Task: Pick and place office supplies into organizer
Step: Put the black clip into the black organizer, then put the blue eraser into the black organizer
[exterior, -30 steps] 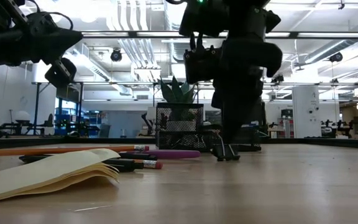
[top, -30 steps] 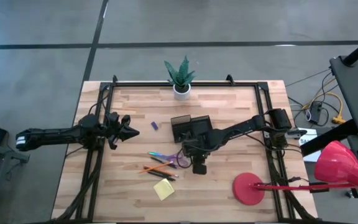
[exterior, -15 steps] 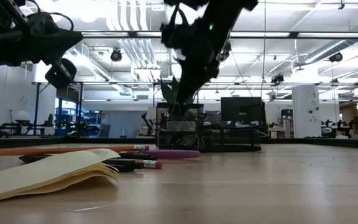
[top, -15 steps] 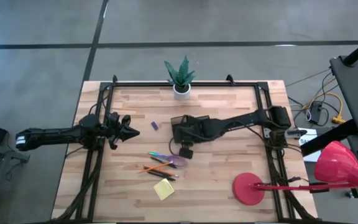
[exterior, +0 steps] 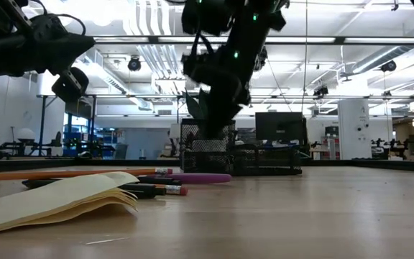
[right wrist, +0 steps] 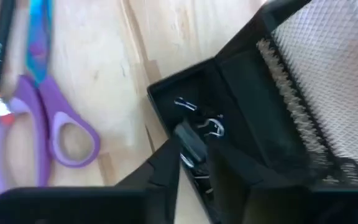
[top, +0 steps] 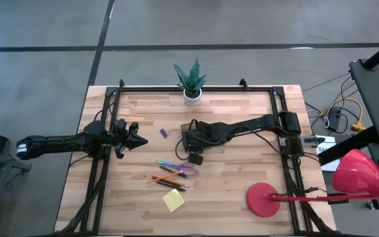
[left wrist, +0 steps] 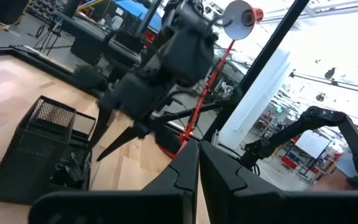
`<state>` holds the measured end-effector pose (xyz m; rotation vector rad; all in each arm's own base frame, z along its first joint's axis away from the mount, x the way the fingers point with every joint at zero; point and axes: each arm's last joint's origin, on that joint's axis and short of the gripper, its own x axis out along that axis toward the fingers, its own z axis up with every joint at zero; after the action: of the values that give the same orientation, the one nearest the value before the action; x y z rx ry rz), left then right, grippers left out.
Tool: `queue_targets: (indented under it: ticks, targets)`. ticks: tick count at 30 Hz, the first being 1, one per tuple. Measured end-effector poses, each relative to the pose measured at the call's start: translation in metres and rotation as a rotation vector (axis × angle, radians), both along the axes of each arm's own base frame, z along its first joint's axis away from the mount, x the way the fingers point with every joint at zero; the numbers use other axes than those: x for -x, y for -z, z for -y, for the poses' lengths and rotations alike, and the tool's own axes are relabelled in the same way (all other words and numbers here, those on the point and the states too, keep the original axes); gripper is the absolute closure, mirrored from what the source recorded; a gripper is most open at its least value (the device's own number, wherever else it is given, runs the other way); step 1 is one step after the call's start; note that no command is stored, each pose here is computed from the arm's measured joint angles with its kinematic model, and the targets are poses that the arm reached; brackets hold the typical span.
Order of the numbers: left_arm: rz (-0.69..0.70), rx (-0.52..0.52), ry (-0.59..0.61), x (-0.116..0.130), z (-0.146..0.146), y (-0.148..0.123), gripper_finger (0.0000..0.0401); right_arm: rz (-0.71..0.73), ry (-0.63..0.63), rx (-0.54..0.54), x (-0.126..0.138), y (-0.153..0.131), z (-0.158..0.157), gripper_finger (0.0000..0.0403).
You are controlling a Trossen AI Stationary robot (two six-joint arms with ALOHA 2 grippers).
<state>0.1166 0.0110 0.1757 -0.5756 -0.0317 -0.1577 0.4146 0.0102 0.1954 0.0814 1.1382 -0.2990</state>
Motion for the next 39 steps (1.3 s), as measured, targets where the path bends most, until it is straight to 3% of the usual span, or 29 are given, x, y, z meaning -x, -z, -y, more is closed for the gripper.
queue_targets:
  ticks: [4,9,11,16,20,23,26,28,31,36,39]
  targets:
    - [0.000,-0.001,0.001,0.000,0.000,0.000,0.0401,-0.015,-0.073,0.020,0.000,-0.012,-0.008,0.0264]
    - [0.017,-0.001,0.001,0.000,0.000,-0.002,0.0401,0.122,-0.382,0.091,-0.015,-0.026,-0.027,0.0217]
    - [0.076,0.035,0.000,0.001,0.000,-0.008,0.0401,0.147,-0.420,0.119,-0.018,-0.027,-0.030,0.0209]
    - [0.339,0.136,-0.009,0.009,0.000,-0.034,0.0401,0.064,-0.291,0.121,-0.013,-0.040,-0.023,0.0205]
    - [0.517,0.072,0.005,0.017,0.002,-0.048,0.0401,-0.020,-0.219,0.130,-0.005,-0.050,-0.021,0.0209]
    - [0.601,-0.017,-0.197,0.021,-0.003,-0.054,0.0401,-0.012,-0.197,0.121,-0.002,-0.061,-0.022,0.0211]
    - [0.575,-0.001,-0.390,0.020,-0.008,-0.054,0.0401,0.033,-0.131,0.095,0.003,-0.075,-0.022,0.0211]
    - [0.498,-0.072,-0.397,0.014,-0.009,-0.061,0.0401,0.037,-0.060,0.083,0.011,-0.084,-0.023,0.0211]
    - [0.115,-0.205,-0.322,0.000,-0.009,-0.062,0.0401,0.034,0.049,0.076,0.026,-0.098,-0.026,0.0211]
    - [-0.547,-0.690,-0.073,-0.009,-0.009,-0.075,0.0401,-0.004,0.059,0.088,0.049,-0.112,-0.045,0.0211]
    - [-0.720,-0.852,0.015,-0.023,-0.012,-0.086,0.0401,-0.062,0.032,0.105,0.056,-0.109,-0.057,0.0211]
